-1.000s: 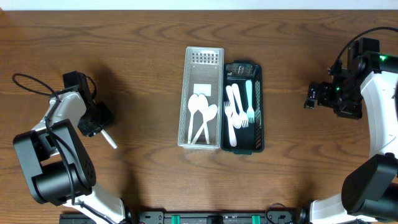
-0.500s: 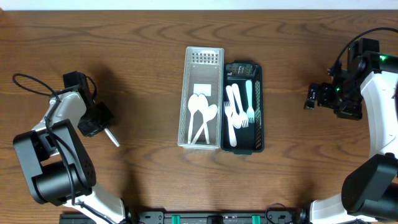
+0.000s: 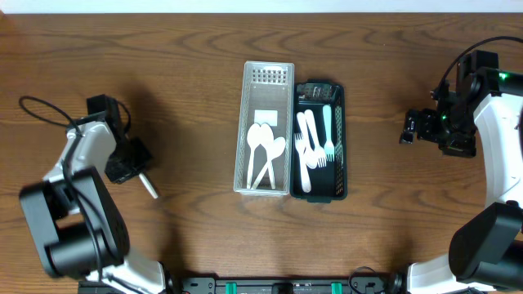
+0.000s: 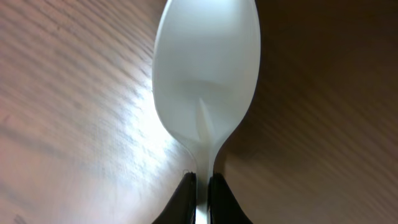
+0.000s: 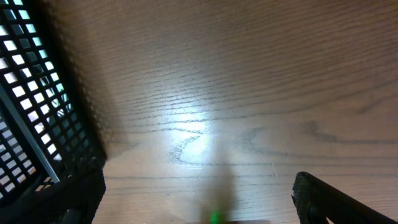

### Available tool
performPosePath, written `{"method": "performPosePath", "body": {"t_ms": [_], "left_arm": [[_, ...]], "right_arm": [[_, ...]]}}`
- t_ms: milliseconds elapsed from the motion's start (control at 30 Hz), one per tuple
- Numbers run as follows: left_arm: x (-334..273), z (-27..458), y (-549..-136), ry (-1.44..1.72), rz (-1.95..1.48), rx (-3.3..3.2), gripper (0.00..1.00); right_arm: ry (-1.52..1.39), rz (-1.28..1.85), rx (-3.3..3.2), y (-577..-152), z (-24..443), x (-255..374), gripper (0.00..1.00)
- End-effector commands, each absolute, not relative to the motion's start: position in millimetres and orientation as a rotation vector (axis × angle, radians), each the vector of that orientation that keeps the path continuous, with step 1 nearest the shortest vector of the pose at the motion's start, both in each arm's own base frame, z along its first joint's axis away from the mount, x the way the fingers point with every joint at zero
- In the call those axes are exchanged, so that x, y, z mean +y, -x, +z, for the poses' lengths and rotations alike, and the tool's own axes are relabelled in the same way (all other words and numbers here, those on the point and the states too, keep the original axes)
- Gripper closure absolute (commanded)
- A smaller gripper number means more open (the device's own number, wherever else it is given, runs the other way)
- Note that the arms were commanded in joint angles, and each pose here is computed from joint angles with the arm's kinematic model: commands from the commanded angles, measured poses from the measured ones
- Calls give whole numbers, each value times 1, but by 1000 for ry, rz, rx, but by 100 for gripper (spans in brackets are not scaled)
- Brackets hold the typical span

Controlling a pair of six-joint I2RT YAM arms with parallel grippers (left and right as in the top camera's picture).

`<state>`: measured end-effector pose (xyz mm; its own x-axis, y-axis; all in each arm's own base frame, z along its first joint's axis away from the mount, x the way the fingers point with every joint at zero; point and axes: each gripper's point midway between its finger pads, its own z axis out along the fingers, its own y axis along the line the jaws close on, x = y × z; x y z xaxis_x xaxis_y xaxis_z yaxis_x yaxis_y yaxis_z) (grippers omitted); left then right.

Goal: Pack container
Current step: 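Return the left gripper and grasp the last white spoon, then carry the last spoon into the white basket and release it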

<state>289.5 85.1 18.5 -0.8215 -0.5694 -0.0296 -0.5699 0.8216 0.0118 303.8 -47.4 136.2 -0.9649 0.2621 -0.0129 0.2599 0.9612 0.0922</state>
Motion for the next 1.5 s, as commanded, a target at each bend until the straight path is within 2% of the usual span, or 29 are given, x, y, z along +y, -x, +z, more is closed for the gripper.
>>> {"method": "performPosePath", "body": {"t_ms": [0, 267, 467, 667, 900, 1000, 1033, 1100, 1167, 1267, 1367, 1467], "left_arm": [[64, 74, -308, 755, 34, 2859, 94], [-58, 183, -312, 181, -132, 2640, 94], [-160, 210, -301, -206, -297, 2512, 94], [-222, 177, -308, -381, -340, 2520, 94], [-230, 97, -320, -409, -235, 2696, 94], [-229, 83, -319, -416, -209, 2735, 94], [-229, 82, -319, -417, -208, 2737, 91], [-229, 87, -320, -428, -212, 2723, 78], [-231, 97, -322, -476, -216, 2688, 70], [-228, 119, -327, -478, -198, 2635, 50], [-217, 146, -333, -446, -178, 2577, 47], [-190, 177, -340, -349, -158, 2514, 36]], "right_arm": [[-423, 152, 3091, -303, 135, -47, 1], [-440, 153, 3089, -303, 135, -47, 1], [-440, 154, 3089, -303, 135, -47, 1], [-439, 165, 3088, -303, 135, -45, 1], [-439, 164, 3088, -303, 135, -46, 1], [-439, 164, 3088, -303, 135, -46, 1], [-439, 164, 3087, -303, 135, -46, 1], [-438, 164, 3084, -304, 135, -46, 1], [-437, 163, 3078, -305, 135, -46, 1], [-434, 162, 3068, -308, 135, -47, 1], [-423, 183, 3049, -313, 136, -44, 1], [-368, 204, 3024, -320, 139, -36, 1]]}}
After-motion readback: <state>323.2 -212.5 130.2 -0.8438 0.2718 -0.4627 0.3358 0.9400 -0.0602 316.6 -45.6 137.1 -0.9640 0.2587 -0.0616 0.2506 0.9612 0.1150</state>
